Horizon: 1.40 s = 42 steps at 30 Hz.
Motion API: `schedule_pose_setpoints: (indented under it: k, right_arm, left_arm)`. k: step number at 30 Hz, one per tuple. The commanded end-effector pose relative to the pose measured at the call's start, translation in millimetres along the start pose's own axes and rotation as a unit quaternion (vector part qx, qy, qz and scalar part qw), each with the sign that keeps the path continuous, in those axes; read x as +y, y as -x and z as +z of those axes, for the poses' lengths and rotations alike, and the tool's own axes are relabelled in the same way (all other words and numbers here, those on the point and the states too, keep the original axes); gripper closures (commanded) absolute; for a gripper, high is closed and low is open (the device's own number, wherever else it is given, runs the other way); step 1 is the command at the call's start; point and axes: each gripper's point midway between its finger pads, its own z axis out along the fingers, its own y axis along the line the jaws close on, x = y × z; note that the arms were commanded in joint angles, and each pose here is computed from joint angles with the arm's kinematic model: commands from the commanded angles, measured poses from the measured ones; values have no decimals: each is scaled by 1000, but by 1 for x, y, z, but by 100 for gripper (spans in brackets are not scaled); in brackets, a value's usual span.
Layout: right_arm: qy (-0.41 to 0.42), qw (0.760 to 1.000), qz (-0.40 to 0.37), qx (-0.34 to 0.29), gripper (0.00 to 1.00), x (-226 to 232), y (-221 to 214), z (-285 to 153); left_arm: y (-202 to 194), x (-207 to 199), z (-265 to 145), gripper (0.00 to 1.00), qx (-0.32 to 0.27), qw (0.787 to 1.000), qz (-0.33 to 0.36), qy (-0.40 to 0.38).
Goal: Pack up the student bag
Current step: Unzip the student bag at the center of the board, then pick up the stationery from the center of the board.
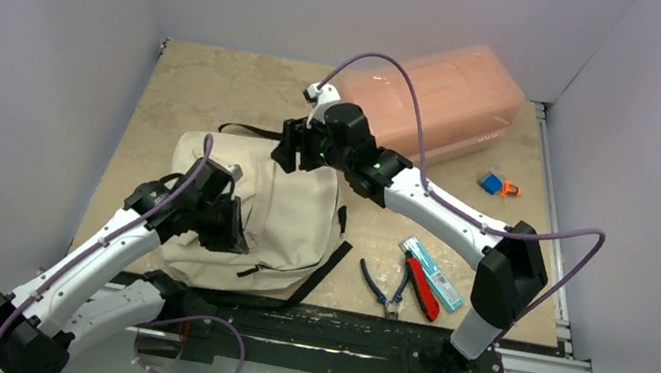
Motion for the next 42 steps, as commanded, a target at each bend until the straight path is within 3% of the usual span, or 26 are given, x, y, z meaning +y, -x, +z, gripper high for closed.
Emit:
schedule_pose_setpoints:
  k: [1, 3, 5, 10, 13, 15, 18, 21, 23, 26, 28, 32, 35, 36, 38, 42]
  right_arm:
    - [-3, 999, 20, 34, 31, 1, -39, -1]
    - [-13, 1000, 17, 20, 28, -2, -34, -12]
    - [-21, 999, 1, 26, 27, -5, -33, -23]
    - [-132, 991, -8, 37, 23, -50, -45, -79]
    - [-186, 981, 38, 29, 24, -79, -61, -119]
    - [-216, 970, 99, 44, 24, -96, -85, -141]
    - [-218, 956, 160, 112, 23, -99, -139, -159]
    - [-295, 917, 206, 169, 19, -117, -185, -188]
    - [-362, 886, 236, 168, 12, -138, -201, -214]
    - [-378, 861, 299, 161, 7, -147, -222, -231]
    - [-400, 838, 343, 143, 5, -157, -231, -240]
    - [-428, 824, 372, -5, 1, -210, -187, -247]
    - [-464, 789, 396, -73, 1, -273, -162, -261]
    - [-446, 791, 409, -85, 1, -289, -154, -260]
    - [-474, 762, 423, -125, 1, -338, -141, -280]
    - [-517, 736, 411, -151, 1, -413, -122, -293]
  left_arm:
    - [2, 1, -21, 69, -27, 999, 15, -8]
    - [15, 2, -34, 52, -71, 997, 23, -7]
    - [32, -3, -45, 43, -113, 993, 37, -17]
    - [76, -25, -56, 33, -161, 983, 80, -29]
    - [97, -39, -56, 18, -178, 977, 114, -39]
    - [107, -44, -54, 16, -176, 975, 133, -38]
    - [111, -55, -51, 16, -163, 973, 146, -68]
    - [111, -62, -50, 16, -164, 971, 148, -90]
    - [110, -61, -50, 16, -163, 971, 146, -93]
    - [108, -62, -51, 16, -160, 971, 144, -104]
    - [108, -63, -51, 16, -163, 970, 144, -113]
    - [107, -66, -48, 16, -157, 968, 143, -131]
    - [105, -71, -45, 16, -144, 968, 144, -147]
    - [104, -72, -44, 16, -138, 968, 145, -151]
    - [102, -75, -44, 16, -130, 967, 148, -162]
    - [98, -76, -43, 16, -127, 965, 154, -171]
